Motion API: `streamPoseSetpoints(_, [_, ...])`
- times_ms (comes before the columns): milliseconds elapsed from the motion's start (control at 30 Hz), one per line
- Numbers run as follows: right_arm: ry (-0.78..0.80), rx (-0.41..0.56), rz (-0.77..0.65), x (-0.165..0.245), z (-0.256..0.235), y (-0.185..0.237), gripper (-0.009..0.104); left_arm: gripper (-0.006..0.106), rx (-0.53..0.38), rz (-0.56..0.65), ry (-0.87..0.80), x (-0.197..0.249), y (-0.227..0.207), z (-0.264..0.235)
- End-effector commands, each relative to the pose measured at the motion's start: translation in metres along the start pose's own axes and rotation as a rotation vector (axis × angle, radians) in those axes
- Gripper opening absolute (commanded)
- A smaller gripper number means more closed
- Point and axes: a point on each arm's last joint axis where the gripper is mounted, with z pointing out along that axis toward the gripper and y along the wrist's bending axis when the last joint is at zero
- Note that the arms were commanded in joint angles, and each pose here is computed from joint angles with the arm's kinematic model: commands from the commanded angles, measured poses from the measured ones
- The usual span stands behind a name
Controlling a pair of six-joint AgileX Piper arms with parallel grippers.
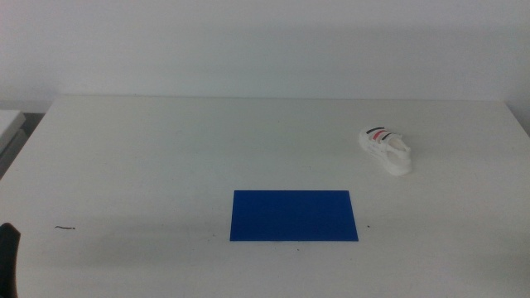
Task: Use one arm to grab the shoe from the table and place it on the mat.
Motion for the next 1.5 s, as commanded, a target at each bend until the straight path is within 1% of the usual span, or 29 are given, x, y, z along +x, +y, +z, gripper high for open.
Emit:
streamPoseSetpoints(0, [0.018, 0.014, 0.004, -0.009, -0.005, 0.002, 0.09, 0.094, 0.001, -0.001, -0.015, -0.001, 0.0, 0.0])
streamPoseSetpoints(33, [0.014, 0.013, 0.016, -0.021, -0.01, 0.005, 0.09, 0.094, 0.001, -0.001, -0.015, -0.001, 0.0, 0.0])
streamPoseSetpoints(133, [0.09, 0.028, 0.033, -0.053, -0.018, 0.013, 0.09, 0.094, 0.001, -0.001, -0.015, -0.001, 0.0, 0.0])
streamPoseSetpoints(200, [0.124, 0.032, 0.025, -0.078, -0.015, 0.019, 0.09, 0.094, 0.001, -0.001, -0.015, -0.001, 0.0, 0.0])
streamPoseSetpoints(267, [0.146, 0.051, -0.013, -0.101, -0.004, 0.024, 0.09, 0.094, 0.001, -0.001, -0.015, -0.001, 0.0, 0.0])
streamPoseSetpoints(333, [0.207, 0.066, -0.032, -0.122, 0.016, 0.03, 0.09, 0.094, 0.001, -0.001, -0.015, -0.001, 0.0, 0.0])
streamPoseSetpoints(400, [0.264, 0.054, -0.023, -0.142, 0.04, 0.04, 0.09, 0.094, 0.001, -0.001, -0.015, -0.001, 0.0, 0.0])
streamPoseSetpoints(467, [0.358, 0.051, -0.014, -0.158, 0.059, 0.05, 0.09, 0.094, 0.001, -0.001, -0.015, -0.001, 0.0, 0.0])
streamPoseSetpoints(600, [0.508, 0.042, -0.147, -0.178, 0.11, 0.069, 0.09, 0.094, 0.001, -0.001, -0.015, -0.001, 0.0, 0.0])
streamPoseSetpoints(733, [0.595, 0.065, -0.169, -0.19, 0.164, 0.081, 0.09, 0.094, 0.001, -0.001, -0.015, -0.001, 0.0, 0.0])
streamPoseSetpoints(833, [0.668, 0.075, -0.171, -0.186, 0.206, 0.087, 0.09, 0.094, 0.001, -0.001, -0.015, -0.001, 0.0, 0.0])
streamPoseSetpoints(900, [0.695, 0.071, -0.203, -0.18, 0.231, 0.089, 0.09, 0.094, 0.001, -0.001, -0.015, -0.001, 0.0, 0.0])
streamPoseSetpoints(1000, [0.777, 0.013, -0.322, -0.169, 0.268, 0.097, 0.09, 0.094, 0.001, -0.001, -0.015, -0.001, 0.0, 0.0])
streamPoseSetpoints(1133, [0.931, -0.056, -0.394, -0.145, 0.316, 0.104, 0.09, 0.094, 0.001, -0.001, -0.015, -0.001, 0.0, 0.0])
streamPoseSetpoints(1200, [0.98, -0.062, -0.419, -0.133, 0.336, 0.103, 0.09, 0.094, 0.001, -0.001, -0.015, -0.001, 0.0, 0.0])
streamPoseSetpoints(1333, [1.021, -0.065, -0.434, -0.108, 0.371, 0.102, 0.09, 0.094, 0.001, -0.001, -0.015, -0.001, 0.0, 0.0])
streamPoseSetpoints(1467, [1.054, -0.076, -0.457, -0.082, 0.393, 0.099, 0.09, 0.094, 0.001, -0.001, -0.015, -0.001, 0.0, 0.0])
